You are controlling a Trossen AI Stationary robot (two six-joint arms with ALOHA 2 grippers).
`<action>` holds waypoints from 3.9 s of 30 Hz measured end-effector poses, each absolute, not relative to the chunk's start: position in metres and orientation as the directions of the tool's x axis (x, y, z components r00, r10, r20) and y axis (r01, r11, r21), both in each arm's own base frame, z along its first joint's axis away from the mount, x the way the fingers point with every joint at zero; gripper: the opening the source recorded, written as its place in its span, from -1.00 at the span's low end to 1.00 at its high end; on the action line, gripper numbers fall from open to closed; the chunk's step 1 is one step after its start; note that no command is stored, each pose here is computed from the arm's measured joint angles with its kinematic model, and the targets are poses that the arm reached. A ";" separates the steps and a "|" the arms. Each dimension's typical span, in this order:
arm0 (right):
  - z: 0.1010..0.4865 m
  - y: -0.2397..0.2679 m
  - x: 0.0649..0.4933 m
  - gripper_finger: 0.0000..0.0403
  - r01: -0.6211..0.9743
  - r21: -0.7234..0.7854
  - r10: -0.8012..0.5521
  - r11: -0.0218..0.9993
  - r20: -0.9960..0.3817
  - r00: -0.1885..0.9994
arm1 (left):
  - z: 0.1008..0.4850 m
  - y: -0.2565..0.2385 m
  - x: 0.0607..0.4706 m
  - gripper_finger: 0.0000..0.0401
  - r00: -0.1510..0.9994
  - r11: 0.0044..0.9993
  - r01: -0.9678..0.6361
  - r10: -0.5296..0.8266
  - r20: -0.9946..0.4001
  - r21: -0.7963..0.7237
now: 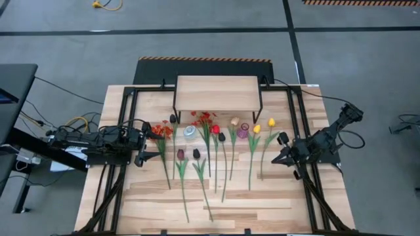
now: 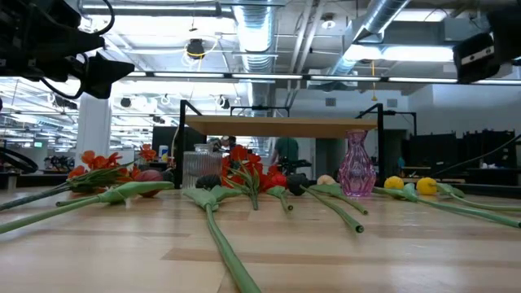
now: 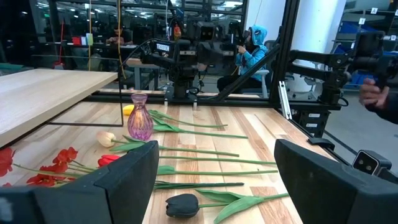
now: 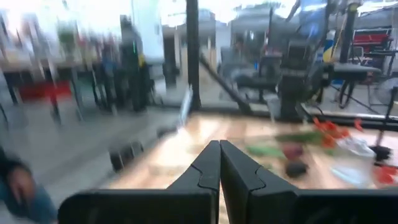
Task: Pick and place flowers into a vace then onto a shelf
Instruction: Put the right yellow flower into the transparent vase
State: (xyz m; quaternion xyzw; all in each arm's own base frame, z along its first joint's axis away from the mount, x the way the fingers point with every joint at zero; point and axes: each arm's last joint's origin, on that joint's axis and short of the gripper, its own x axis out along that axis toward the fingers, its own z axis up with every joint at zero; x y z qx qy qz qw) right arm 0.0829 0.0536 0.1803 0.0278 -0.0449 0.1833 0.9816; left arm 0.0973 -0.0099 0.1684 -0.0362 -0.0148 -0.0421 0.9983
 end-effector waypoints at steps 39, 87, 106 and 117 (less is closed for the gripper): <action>0.172 0.030 0.093 -1.00 0.022 0.263 -0.023 0.964 0.004 1.000 | 0.168 -0.010 0.097 0.54 0.996 0.994 0.086 -0.083 0.033 -0.075; 0.169 0.033 0.093 -1.00 -0.016 0.206 0.022 0.978 -0.028 0.999 | 0.171 -0.007 0.097 0.54 0.998 0.999 -0.002 0.005 0.061 -0.050; 0.154 0.041 0.109 -1.00 0.025 0.215 0.014 0.976 -0.181 0.983 | 0.183 -0.010 0.096 0.54 0.979 0.992 0.097 -0.081 0.189 -0.081; 0.146 0.045 0.117 -1.00 0.045 0.237 0.016 0.970 -0.248 0.969 | 0.189 -0.011 0.094 0.54 0.963 0.989 0.131 -0.110 0.246 -0.068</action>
